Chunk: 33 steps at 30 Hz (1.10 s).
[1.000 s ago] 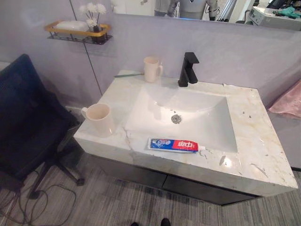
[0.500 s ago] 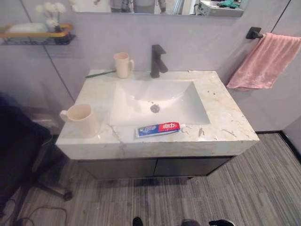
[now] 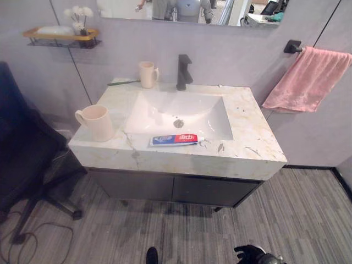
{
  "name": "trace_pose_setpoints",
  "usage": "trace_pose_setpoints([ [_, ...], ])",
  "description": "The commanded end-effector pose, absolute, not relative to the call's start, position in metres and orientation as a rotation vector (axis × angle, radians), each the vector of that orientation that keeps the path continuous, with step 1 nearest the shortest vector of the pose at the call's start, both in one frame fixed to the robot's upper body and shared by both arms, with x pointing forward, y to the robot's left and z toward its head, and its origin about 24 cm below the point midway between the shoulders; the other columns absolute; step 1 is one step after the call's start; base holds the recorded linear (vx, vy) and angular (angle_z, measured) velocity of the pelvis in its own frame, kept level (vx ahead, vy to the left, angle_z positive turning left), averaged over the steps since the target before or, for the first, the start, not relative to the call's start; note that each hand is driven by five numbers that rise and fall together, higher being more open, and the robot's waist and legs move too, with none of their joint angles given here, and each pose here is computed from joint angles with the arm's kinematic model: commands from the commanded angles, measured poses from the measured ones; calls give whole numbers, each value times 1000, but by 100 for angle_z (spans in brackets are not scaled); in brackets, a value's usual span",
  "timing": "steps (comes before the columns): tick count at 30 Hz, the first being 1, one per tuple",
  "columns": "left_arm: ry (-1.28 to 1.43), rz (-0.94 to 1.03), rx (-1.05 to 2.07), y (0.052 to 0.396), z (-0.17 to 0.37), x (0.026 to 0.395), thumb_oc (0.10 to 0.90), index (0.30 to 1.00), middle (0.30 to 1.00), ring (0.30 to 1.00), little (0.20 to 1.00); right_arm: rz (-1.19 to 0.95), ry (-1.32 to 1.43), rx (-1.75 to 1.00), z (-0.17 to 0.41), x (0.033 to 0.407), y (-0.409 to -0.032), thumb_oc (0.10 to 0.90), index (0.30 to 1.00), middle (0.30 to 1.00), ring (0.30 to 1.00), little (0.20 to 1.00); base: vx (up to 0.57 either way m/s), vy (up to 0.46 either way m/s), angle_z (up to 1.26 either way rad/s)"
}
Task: Organize the bathroom.
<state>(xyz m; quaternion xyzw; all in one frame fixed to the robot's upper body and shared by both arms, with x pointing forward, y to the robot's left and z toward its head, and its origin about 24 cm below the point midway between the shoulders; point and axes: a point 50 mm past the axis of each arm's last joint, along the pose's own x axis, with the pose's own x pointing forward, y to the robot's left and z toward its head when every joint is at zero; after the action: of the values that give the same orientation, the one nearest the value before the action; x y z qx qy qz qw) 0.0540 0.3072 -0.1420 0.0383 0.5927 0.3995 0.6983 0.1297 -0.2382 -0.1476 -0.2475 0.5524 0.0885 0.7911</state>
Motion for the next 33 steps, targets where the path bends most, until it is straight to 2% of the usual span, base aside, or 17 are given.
trace_pose_setpoints([
  [1, 1166, 952, 127, 338, -124, 70, 800, 900, 900, 900, 900, 137, 1154, -552, -137, 143, -256, 800, 900, 900, 900, 900, -99, 7, 19],
  [4, 1048, 1044, 97, 345, -113, 88, 800, 900, 900, 900, 900, 106, 1164, -542, -135, 144, -261, 800, 900, 900, 900, 900, -48, 61, 4],
  [7, 800, 1259, 79, 372, -77, 119, 800, 900, 900, 900, 900, 90, 1170, -529, -134, 142, -263, 800, 900, 900, 900, 900, -26, 83, 1],
  [8, 800, 1259, 80, 372, -77, 119, 800, 900, 900, 900, 900, 90, 1170, -529, -134, 142, -263, 800, 900, 900, 900, 900, -44, 41, 5],
  [10, 518, 1415, 90, 393, -35, 144, 800, 900, 900, 900, 900, 90, 1170, -507, -138, 137, -258, 800, 900, 900, 900, 900, -23, 1, 5],
  [11, 435, 1441, 83, 398, -21, 153, 800, 900, 900, 900, 900, 85, 1167, -495, -139, 137, -257, 800, 900, 900, 900, 900, -12, -56, 3],
  [12, 217, 1465, 86, 408, 22, 175, 800, 900, 900, 900, 900, 87, 1168, -477, -140, 136, -252, 800, 900, 900, 900, 900, -8, -60, 2],
  [14, 133, 1461, 86, 410, 42, 185, 800, 900, 900, 900, 900, 88, 1170, -472, -141, 134, -250, 800, 900, 900, 900, 900, -5, -54, 2],
  [15, -1, 1458, 107, 412, 73, 197, 800, 900, 900, 900, 900, 86, 1173, -466, -141, 133, -249, 800, 900, 900, 900, 900, -18, -71, 3],
  [17, -335, 1429, 159, 405, 156, 213, 800, 900, 900, 900, 900, 71, 1185, -451, -143, 129, -248, 800, 900, 900, 900, 900, -26, -94, 3],
  [18, -363, 1428, 166, 404, 165, 213, 800, 900, 900, 900, 900, 69, 1187, -449, -143, 129, -248, 800, 900, 900, 900, 900, -34, -102, 9],
  [20, -636, 1408, 201, 393, 223, 208, 800, 900, 900, 900, 900, 60, 1201, -433, -144, 126, -250, 800, 900, 900, 900, 900, -28, -95, 10],
  [23, -831, 1391, 264, 382, 266, 197, 800, 900, 900, 900, 900, 56, 1228, -425, -145, 122, -251, 800, 900, 900, 900, 900, -14, -67, -4],
  [25, -983, 1340, 426, 365, 306, 192, 800, 900, 900, 900, 900, 64, 1262, -426, -147, 117, -252, 800, 900, 900, 900, 900, -13, -74, -5],
  [28, -1053, 1200, 647, 344, 346, 194, 800, 900, 900, 900, 900, 73, 1314, -427, -149, 111, -253, 800, 900, 900, 900, 900, -4, -54, -1],
  [31, -988, 1050, 848, 330, 371, 201, 800, 900, 900, 900, 900, 82, 1384, -431, -151, 104, -257, 800, 900, 900, 900, 900, -3, -14, 1],
  [33, -901, 798, 1052, 308, 392, 215, 800, 900, 900, 900, 900, 91, 1469, -415, -152, 96, -261, 800, 900, 900, 900, 900, 0, 0, 0],
])
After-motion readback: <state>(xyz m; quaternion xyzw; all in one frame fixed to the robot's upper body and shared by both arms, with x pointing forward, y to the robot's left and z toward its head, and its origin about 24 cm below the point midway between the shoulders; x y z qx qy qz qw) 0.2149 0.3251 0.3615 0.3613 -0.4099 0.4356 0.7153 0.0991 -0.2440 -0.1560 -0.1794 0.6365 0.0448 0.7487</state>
